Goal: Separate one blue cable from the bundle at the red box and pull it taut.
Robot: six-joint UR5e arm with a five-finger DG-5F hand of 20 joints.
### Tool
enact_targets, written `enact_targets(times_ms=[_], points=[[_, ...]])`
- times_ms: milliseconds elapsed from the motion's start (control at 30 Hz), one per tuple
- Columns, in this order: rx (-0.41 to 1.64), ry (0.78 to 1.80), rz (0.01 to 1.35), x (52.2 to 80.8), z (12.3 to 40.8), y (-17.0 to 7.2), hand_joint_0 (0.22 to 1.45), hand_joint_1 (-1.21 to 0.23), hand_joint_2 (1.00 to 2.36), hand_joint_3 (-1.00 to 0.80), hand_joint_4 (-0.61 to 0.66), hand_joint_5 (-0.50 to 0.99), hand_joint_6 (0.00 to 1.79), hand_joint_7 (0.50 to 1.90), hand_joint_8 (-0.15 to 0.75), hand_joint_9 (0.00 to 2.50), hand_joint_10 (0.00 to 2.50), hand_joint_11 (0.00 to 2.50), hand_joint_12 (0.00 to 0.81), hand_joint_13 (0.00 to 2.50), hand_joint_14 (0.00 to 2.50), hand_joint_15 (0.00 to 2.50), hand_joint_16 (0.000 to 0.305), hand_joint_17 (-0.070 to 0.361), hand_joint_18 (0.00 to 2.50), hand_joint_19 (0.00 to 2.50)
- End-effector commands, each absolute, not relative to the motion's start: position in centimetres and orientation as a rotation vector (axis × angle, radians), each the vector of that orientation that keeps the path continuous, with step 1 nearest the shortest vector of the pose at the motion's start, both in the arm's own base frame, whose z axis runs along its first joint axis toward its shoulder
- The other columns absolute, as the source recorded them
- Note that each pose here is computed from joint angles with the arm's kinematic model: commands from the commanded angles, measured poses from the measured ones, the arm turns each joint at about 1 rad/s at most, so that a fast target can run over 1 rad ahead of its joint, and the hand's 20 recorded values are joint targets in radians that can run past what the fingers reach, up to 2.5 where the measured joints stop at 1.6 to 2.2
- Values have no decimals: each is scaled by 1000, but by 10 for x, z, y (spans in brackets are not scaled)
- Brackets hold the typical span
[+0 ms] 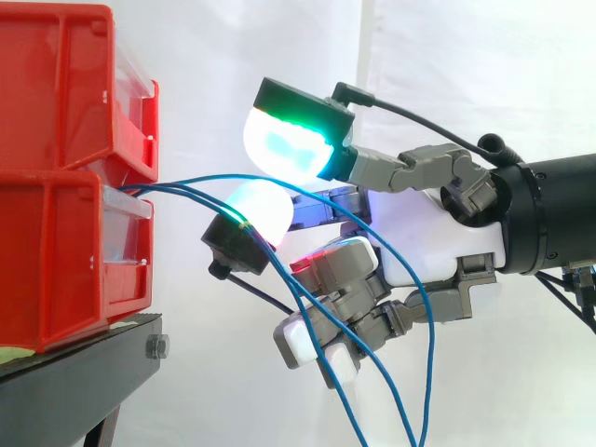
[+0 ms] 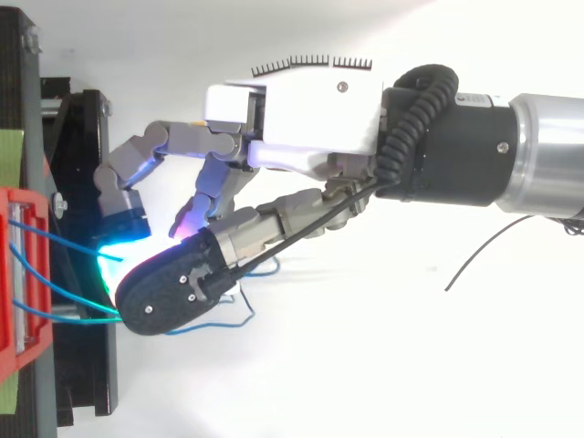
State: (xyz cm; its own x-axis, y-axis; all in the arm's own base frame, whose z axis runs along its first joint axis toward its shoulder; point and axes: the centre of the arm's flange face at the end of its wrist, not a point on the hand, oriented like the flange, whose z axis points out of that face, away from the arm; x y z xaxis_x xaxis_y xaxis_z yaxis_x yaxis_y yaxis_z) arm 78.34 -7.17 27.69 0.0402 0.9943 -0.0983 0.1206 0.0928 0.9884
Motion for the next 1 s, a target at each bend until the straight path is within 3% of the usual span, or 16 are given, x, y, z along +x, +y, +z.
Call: enact_targets(times_ms=[0, 400, 567, 967], points=[[1246, 1304, 1045, 783, 277, -72, 590, -468, 1000, -500, -61, -153, 814, 1119, 250, 1236, 23, 1433, 385, 956, 25, 701, 44, 100, 850, 738], [1245, 1303, 1046, 783, 277, -72, 623, -587, 1010, -372, -31, -174, 799, 1123, 256, 1180, 23, 1402, 393, 920, 26, 692, 47, 105, 840, 745], [1248, 1304, 1044, 783, 277, -72, 635, -705, 1015, -294, -1, -197, 829, 1125, 257, 1161, 22, 1423, 401, 914, 26, 699, 48, 107, 846, 745], [1292, 1296, 1017, 779, 274, -76, 645, -721, 1023, -165, -93, -200, 872, 1122, 261, 1171, 20, 1418, 394, 916, 23, 677, 47, 106, 865, 737]])
